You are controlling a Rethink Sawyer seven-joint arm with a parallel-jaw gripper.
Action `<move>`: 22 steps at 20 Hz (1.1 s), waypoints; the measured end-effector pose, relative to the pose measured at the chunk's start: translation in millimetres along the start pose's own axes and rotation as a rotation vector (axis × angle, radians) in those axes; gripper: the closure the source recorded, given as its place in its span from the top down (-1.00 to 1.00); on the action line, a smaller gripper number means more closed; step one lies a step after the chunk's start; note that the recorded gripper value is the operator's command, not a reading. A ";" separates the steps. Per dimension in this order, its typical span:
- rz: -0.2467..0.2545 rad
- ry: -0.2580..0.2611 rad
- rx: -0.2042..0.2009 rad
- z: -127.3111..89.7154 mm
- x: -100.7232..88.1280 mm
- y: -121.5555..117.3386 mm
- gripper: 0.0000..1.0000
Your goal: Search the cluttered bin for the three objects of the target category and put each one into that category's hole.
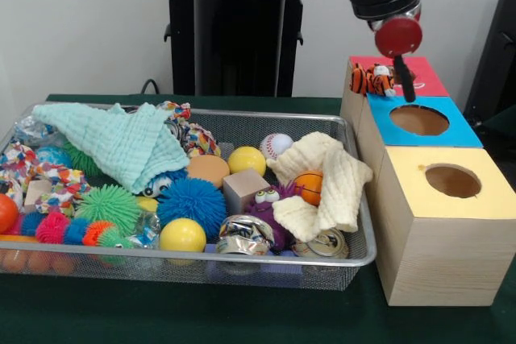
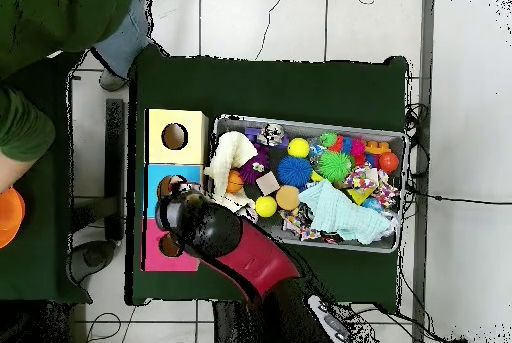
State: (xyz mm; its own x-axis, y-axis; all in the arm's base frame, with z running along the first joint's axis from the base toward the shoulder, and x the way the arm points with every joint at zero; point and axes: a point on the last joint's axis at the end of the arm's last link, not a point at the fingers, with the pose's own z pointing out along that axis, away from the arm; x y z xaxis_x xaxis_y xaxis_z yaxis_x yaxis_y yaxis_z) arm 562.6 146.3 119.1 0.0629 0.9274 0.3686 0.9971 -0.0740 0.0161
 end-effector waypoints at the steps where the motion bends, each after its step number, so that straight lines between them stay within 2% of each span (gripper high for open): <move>1: -0.018 0.012 0.009 0.1 10.2 -4.0 1.00; 4: -0.029 0.020 0.019 -0.1 16.5 -8.0 1.00; 6: -0.041 0.030 0.040 -1.4 23.9 -15.3 1.00; 8: -0.052 0.038 0.064 -2.6 30.2 -22.5 1.00; 9: -0.065 0.038 0.089 -2.3 33.7 -29.6 1.00; 13: -0.099 0.028 0.143 -0.2 37.0 -46.9 1.00; 18: -0.175 -0.022 0.236 0.5 36.4 -78.0 1.00; 22: -0.221 -0.077 0.285 -1.3 30.5 -91.8 1.00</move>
State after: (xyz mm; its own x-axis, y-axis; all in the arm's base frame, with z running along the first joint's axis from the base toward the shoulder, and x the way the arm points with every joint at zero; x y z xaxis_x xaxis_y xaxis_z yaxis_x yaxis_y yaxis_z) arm 473.0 180.9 130.2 -0.1631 0.9353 0.3141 0.9581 0.2261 -0.1759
